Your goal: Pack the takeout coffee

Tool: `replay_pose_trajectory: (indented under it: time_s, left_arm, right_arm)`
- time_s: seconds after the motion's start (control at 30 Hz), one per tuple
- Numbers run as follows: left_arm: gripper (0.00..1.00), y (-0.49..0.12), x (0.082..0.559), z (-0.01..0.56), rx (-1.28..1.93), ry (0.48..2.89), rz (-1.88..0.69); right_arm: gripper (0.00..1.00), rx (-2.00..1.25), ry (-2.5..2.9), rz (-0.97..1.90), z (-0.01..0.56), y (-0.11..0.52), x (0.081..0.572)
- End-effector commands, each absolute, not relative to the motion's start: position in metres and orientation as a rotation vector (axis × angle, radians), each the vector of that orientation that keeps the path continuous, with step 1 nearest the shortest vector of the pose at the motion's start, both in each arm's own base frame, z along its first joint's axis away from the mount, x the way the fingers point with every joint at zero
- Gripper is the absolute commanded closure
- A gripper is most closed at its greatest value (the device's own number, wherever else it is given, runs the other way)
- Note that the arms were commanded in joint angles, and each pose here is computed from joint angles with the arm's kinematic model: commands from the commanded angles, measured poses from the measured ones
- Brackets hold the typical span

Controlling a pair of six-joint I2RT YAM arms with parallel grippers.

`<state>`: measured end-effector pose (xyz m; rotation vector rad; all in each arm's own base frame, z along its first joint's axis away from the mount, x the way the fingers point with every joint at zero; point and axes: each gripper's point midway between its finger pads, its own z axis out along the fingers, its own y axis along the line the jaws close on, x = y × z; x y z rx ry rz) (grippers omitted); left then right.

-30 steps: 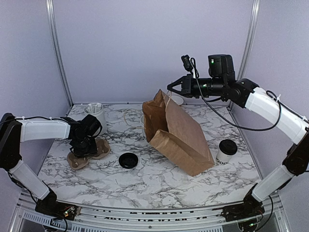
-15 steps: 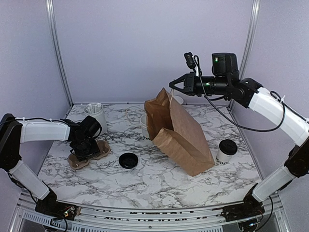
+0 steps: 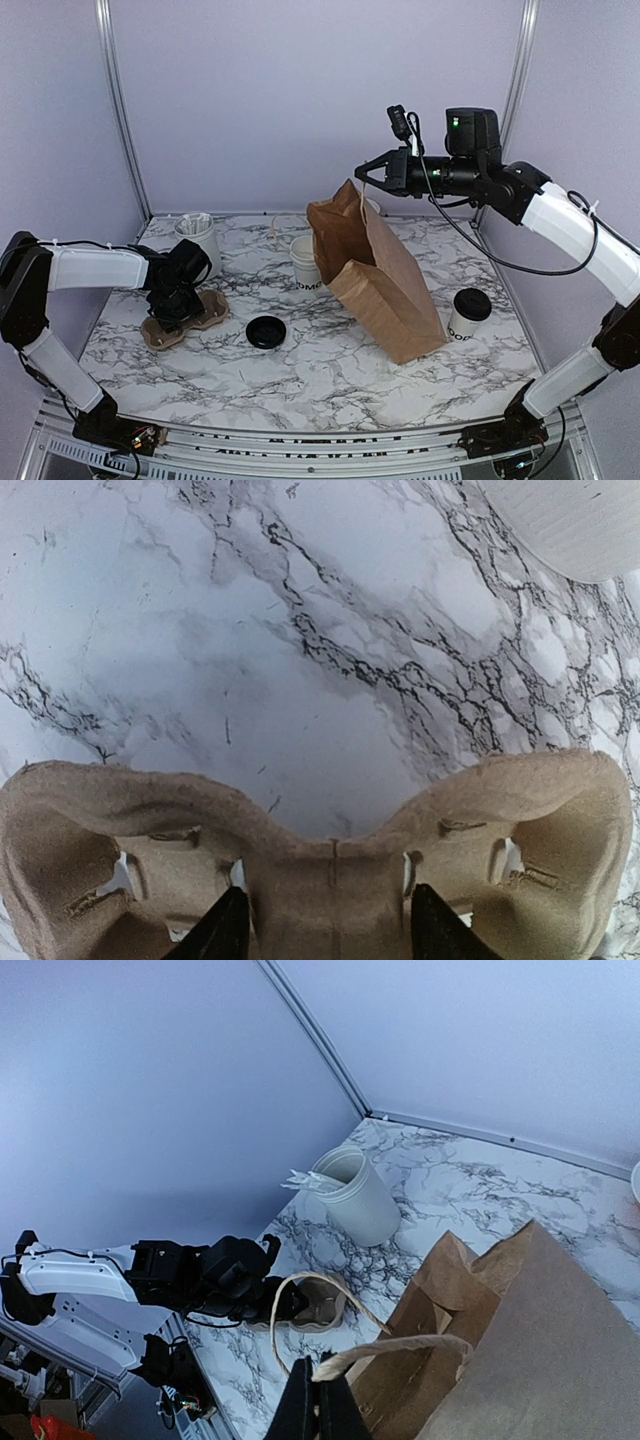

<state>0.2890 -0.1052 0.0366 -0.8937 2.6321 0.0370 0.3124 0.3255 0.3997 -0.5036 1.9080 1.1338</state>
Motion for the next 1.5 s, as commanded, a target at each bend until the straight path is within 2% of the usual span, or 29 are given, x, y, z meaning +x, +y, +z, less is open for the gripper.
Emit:
replay_pose_trajectory:
  time_s: [0.0,0.07,0.33,0.53,0.97,1.47]
  left_arm:
    - [0.45,-0.094,0.287,0.036,-0.915,2.621,0.117]
    - [0.47,-0.095,0.287,0.035,-0.908,2.624,0.124]
    - [0.66,-0.095,0.286,0.040,-0.855,2.635,0.110]
    - [0.71,-0.097,0.277,0.053,-0.800,2.622,0.056]
    - [0.75,-0.124,0.260,0.092,-0.503,2.612,-0.106]
    - [0.75,-0.199,0.253,0.193,0.072,2.452,-0.361]
  right_arm:
    - [1.00,-0.503,1.888,1.135,0.408,0.323,0.306]
    - [1.00,-0.503,1.890,1.136,0.408,0.323,0.306]
    - [1.00,-0.506,1.887,1.136,0.409,0.323,0.306]
    - [1.00,-0.510,1.895,1.133,0.408,0.325,0.308]
    - [1.00,-0.502,1.916,1.088,0.408,0.323,0.314]
    - [1.00,-0.563,1.903,1.044,0.426,0.318,0.306]
